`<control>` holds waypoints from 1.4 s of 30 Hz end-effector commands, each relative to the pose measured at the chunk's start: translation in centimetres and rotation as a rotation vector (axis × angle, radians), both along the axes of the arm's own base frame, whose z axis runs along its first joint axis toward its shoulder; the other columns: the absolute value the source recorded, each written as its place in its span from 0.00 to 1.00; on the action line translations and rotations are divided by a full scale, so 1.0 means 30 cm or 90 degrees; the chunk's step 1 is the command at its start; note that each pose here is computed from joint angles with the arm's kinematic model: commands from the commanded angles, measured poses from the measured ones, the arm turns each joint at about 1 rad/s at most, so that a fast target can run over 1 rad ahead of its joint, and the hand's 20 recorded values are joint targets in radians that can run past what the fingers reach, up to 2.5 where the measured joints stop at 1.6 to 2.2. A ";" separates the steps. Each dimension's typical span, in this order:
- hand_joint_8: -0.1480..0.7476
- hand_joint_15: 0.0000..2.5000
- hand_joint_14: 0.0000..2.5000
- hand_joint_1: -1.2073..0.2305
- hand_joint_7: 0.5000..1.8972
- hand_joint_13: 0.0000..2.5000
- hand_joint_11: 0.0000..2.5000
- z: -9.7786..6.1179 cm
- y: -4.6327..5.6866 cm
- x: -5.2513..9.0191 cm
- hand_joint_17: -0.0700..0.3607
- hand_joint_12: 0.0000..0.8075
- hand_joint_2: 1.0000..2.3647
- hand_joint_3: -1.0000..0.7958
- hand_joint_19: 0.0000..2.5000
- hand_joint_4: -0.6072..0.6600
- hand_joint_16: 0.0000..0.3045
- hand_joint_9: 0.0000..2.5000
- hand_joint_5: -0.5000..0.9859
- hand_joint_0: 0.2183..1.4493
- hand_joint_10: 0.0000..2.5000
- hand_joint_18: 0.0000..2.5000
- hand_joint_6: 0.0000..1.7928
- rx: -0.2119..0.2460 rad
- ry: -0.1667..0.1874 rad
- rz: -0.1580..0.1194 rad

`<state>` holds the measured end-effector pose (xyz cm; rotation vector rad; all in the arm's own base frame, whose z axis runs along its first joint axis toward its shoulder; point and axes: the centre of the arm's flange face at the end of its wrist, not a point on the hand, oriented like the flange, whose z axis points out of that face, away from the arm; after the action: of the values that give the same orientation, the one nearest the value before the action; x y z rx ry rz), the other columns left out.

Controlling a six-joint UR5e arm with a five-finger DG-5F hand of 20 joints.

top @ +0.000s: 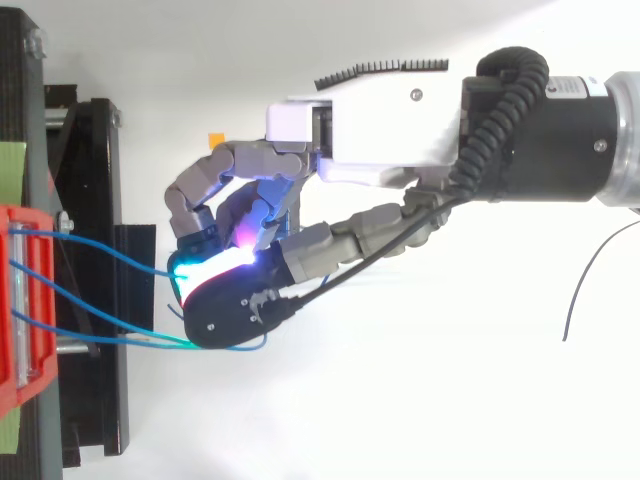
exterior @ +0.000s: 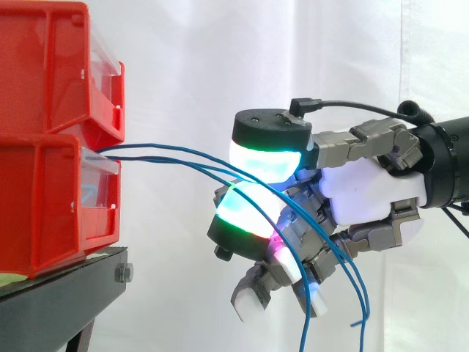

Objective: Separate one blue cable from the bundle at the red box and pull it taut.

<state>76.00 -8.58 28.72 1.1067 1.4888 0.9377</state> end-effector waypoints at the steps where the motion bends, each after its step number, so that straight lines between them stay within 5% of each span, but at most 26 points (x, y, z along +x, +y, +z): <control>1: 0.56 0.19 0.01 0.36 0.51 0.24 0.32 -0.001 0.006 0.001 0.43 0.43 0.01 0.49 0.37 0.56 0.17 0.37 0.23 0.29 0.01 0.29 0.44 0.000 0.000 0.001; 12: 0.53 0.19 0.01 0.33 0.49 0.24 0.33 0.001 0.016 0.003 0.40 0.40 0.02 0.49 0.38 0.51 0.15 0.36 0.22 0.31 0.01 0.28 0.46 0.003 -0.001 0.002; 24: 0.53 0.19 0.01 0.32 0.43 0.25 0.35 0.004 0.019 0.004 0.41 0.42 0.01 0.45 0.37 0.50 0.15 0.35 0.21 0.34 0.01 0.29 0.47 0.040 -0.001 -0.006; 33: 0.53 0.19 0.01 0.31 0.41 0.25 0.35 0.082 0.018 -0.014 0.41 0.43 0.01 0.42 0.37 0.52 0.15 0.35 0.20 0.35 0.01 0.29 0.47 0.010 -0.002 -0.006; 42: 0.52 0.19 0.01 0.29 0.41 0.25 0.35 0.091 0.020 -0.023 0.41 0.43 0.01 0.40 0.36 0.53 0.15 0.34 0.20 0.35 0.01 0.29 0.47 -0.031 0.015 -0.014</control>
<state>75.34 -8.06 31.42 1.1072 1.5015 0.8856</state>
